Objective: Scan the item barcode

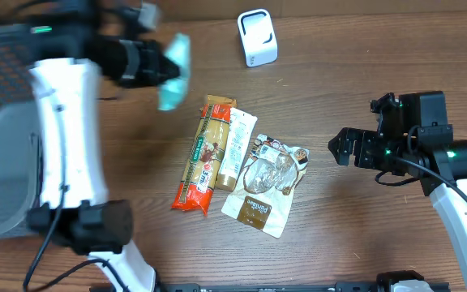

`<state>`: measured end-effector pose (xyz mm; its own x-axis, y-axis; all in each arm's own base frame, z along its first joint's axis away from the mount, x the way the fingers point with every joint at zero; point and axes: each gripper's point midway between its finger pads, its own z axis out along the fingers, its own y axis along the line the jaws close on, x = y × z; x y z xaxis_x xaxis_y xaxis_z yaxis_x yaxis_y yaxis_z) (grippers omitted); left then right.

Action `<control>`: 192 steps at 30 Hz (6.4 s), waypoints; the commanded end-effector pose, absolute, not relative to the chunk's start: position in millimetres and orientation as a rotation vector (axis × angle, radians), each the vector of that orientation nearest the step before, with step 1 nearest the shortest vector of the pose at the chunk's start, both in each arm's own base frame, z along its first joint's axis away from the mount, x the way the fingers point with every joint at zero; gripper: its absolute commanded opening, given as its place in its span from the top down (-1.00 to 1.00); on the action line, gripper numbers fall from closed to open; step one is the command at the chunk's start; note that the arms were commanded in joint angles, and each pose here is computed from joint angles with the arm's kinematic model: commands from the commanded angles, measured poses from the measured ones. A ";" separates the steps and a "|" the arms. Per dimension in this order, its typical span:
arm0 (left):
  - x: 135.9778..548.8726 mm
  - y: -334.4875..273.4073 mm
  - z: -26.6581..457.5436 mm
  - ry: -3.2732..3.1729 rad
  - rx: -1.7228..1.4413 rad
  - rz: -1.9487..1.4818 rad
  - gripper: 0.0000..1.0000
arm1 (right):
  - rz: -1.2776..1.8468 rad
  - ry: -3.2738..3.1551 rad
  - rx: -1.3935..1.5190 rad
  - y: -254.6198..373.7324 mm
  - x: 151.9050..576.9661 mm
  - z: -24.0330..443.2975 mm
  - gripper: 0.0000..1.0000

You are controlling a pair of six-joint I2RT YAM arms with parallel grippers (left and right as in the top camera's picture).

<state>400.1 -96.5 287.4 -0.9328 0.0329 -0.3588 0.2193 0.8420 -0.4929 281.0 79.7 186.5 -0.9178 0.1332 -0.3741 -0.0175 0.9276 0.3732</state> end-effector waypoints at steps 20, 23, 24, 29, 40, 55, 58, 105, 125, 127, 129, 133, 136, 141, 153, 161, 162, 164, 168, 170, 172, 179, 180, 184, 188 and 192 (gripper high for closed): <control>325.7 -350.8 36.1 3.150 0.433 -0.562 0.72 | 0.516 2.686 0.075 79.7 280.9 185.1 -1.00; 326.1 -356.2 37.1 3.134 0.445 -0.585 -0.32 | 0.516 2.683 0.074 79.8 281.5 185.4 -1.00; 327.7 -356.7 39.4 3.127 0.445 -0.589 -0.72 | 0.516 2.682 0.073 79.9 281.7 185.6 -1.00; 361.1 -342.0 76.7 3.050 0.450 -0.617 -0.99 | 0.516 2.693 0.076 79.6 279.3 184.4 -1.00; 447.7 -211.9 275.1 2.696 0.124 -0.620 -0.99 | 0.610 2.855 0.056 92.5 281.7 143.9 -1.00; 443.5 -99.7 351.5 2.507 0.006 -0.508 -1.00 | 0.495 3.049 -0.139 125.6 288.2 69.6 -0.68; 447.2 -82.7 350.2 2.505 -0.036 -0.477 -0.99 | 0.340 3.047 -0.216 125.7 287.5 64.0 -0.63; 456.2 5.7 344.3 2.487 -0.308 -0.240 -0.99 | -0.522 2.826 -0.635 128.3 272.9 -1.3 0.81; 456.2 5.2 344.3 2.488 -0.307 -0.241 -0.99 | 0.810 2.713 -0.350 191.4 282.2 171.6 0.93; 456.2 5.3 344.3 2.488 -0.307 -0.241 -0.99 | 0.999 2.653 -0.369 187.5 282.6 183.9 0.93; 456.2 5.3 344.3 2.488 -0.307 -0.241 -0.99 | 1.158 2.591 -0.389 184.4 281.5 187.6 0.93; 456.2 5.2 344.3 2.488 -0.307 -0.241 -0.99 | 1.420 2.465 -0.319 171.9 280.8 175.0 0.92; 456.2 5.1 344.3 2.488 -0.307 -0.241 -0.99 | 1.524 2.425 -0.195 154.1 281.9 152.3 0.93; 456.2 5.3 344.3 2.488 -0.307 -0.241 -0.99 | 1.542 2.437 0.058 115.2 290.3 108.9 0.93; 456.2 5.1 344.3 2.488 -0.307 -0.241 -0.99 | 1.161 2.738 0.447 64.6 291.6 31.0 0.70; 456.2 5.1 344.3 2.488 -0.307 -0.241 -0.99 | 1.034 2.768 0.550 38.2 294.3 26.6 0.45; 456.2 5.1 344.3 2.488 -0.307 -0.241 -0.99 | 0.997 2.783 0.567 33.0 294.2 25.7 0.45; 456.2 4.6 344.3 2.488 -0.305 -0.241 -0.99 | 0.937 2.807 0.591 24.1 295.7 27.6 0.41; 456.2 3.0 344.3 2.489 -0.301 -0.243 -0.99 | 0.882 2.834 0.593 16.8 304.0 43.7 0.32; 456.2 3.0 344.3 2.489 -0.301 -0.243 -0.99 | 0.874 2.844 0.576 17.7 309.0 55.1 0.31; 456.2 3.1 344.3 2.489 -0.301 -0.243 -0.99 | 0.879 2.856 0.527 26.7 314.4 66.7 0.28; 456.2 3.0 344.3 2.489 -0.301 -0.243 -0.99 | 0.856 2.871 0.383 82.3 326.3 64.9 0.28; 456.2 3.1 344.3 2.489 -0.301 -0.243 -0.99 | 0.795 2.869 0.404 87.1 330.8 60.8 0.28; 456.2 3.0 344.3 2.489 -0.301 -0.243 -0.99 | 0.541 2.839 0.507 94.1 343.3 46.5 0.28; 456.2 2.7 344.3 2.489 -0.300 -0.243 -0.99 | 0.514 2.829 0.436 114.5 347.1 42.0 0.28; 456.2 3.1 344.3 2.489 -0.301 -0.243 -0.99 | 0.485 2.898 0.430 117.9 333.8 31.0 0.28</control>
